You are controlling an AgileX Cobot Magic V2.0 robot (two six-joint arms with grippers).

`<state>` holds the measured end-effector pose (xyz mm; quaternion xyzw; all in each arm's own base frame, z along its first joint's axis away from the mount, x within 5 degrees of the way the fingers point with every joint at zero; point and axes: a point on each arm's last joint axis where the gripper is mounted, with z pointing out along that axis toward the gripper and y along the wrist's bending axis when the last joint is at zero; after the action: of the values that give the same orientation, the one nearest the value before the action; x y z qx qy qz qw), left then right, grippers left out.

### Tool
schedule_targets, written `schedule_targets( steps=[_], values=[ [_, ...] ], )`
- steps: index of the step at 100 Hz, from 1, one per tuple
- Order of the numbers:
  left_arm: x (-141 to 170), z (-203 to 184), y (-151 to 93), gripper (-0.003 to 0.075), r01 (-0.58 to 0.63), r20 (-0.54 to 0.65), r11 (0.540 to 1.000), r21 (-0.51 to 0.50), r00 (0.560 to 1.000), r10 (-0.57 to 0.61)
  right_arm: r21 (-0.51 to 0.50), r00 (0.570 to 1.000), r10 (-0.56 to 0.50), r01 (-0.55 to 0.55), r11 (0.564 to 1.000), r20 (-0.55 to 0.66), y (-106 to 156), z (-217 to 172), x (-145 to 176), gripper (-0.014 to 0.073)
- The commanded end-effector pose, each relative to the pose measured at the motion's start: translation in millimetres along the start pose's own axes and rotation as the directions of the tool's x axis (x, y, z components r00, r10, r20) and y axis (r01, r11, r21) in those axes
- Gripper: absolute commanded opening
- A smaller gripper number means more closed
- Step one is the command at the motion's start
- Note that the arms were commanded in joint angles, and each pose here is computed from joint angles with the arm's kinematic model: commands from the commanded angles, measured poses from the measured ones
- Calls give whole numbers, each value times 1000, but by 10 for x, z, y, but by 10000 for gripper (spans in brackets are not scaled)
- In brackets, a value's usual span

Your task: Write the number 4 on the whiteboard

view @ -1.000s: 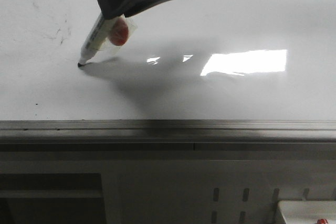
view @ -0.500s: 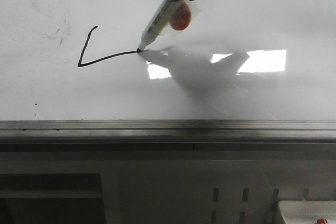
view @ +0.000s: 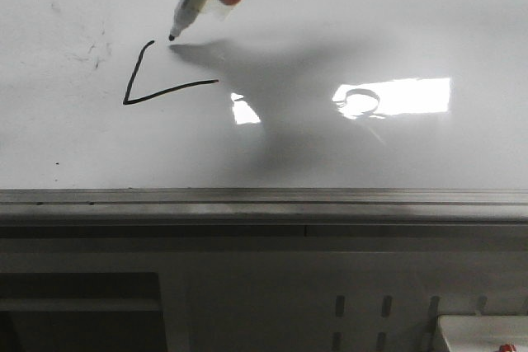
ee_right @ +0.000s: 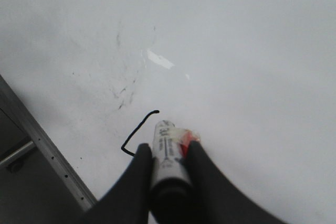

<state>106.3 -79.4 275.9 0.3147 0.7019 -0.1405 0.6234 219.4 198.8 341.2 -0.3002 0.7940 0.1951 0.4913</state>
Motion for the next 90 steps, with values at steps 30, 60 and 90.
schedule_targets(
  steps=[30,60,90],
  values=[
    [-184,-15,-2,407,7,121,1000,20,993,-10,-86,997,-5,-2,996,-83,258,18,330,-54],
    [-51,331,-250,407,-156,100,966,205,985,138,-151,998,-47,40,988,-41,459,-119,-11,-54],
    [59,556,-339,407,-113,44,956,272,994,105,-220,993,-92,73,973,-76,672,-230,-107,-54]
  ],
)
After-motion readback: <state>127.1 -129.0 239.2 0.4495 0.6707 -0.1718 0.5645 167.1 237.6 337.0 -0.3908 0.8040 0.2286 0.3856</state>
